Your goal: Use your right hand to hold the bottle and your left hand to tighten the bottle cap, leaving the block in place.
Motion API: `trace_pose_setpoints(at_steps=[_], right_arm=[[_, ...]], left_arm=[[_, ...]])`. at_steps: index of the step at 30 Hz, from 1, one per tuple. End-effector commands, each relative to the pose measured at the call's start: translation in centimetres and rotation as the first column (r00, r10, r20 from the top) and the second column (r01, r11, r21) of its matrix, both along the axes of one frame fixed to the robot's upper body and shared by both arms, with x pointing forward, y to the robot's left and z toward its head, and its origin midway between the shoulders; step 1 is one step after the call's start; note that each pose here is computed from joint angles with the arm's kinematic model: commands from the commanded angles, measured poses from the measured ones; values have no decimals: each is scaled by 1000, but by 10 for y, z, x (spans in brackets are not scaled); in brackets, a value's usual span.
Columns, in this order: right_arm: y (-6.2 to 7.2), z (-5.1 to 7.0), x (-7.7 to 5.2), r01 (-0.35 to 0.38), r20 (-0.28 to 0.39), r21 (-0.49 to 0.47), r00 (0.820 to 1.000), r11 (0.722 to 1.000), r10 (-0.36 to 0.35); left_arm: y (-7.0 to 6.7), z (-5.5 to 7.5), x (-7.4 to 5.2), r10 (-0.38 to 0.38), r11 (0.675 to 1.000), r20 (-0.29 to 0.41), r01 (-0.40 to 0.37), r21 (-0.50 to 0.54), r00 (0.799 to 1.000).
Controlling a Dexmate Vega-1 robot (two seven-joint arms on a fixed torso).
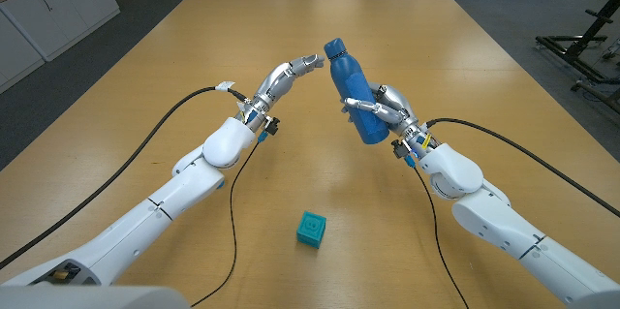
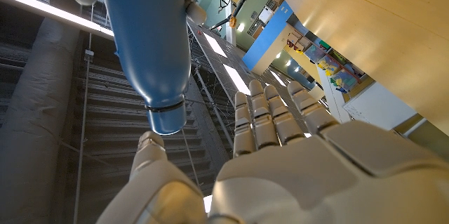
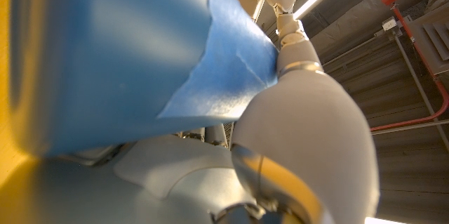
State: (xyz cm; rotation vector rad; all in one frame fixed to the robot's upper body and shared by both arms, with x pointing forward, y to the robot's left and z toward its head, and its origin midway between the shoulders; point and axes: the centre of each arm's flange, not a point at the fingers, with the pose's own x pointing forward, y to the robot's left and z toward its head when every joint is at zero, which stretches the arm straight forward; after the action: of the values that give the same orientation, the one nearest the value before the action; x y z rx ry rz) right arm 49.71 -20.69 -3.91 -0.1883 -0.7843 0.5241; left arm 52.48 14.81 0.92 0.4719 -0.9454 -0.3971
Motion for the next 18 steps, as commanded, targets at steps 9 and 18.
trace_pose_setpoints(at_steps=[9,18], right_arm=[[4,-5,2,-3,-22,-15,1000,1000,2],[7,-3,-8,-28,7,-21,1000,999,28]], left_arm=[[-4,2,-3,-17,1000,-1,17,8,1000],[-8,1,0,-18,1000,-14,18,16,1000]])
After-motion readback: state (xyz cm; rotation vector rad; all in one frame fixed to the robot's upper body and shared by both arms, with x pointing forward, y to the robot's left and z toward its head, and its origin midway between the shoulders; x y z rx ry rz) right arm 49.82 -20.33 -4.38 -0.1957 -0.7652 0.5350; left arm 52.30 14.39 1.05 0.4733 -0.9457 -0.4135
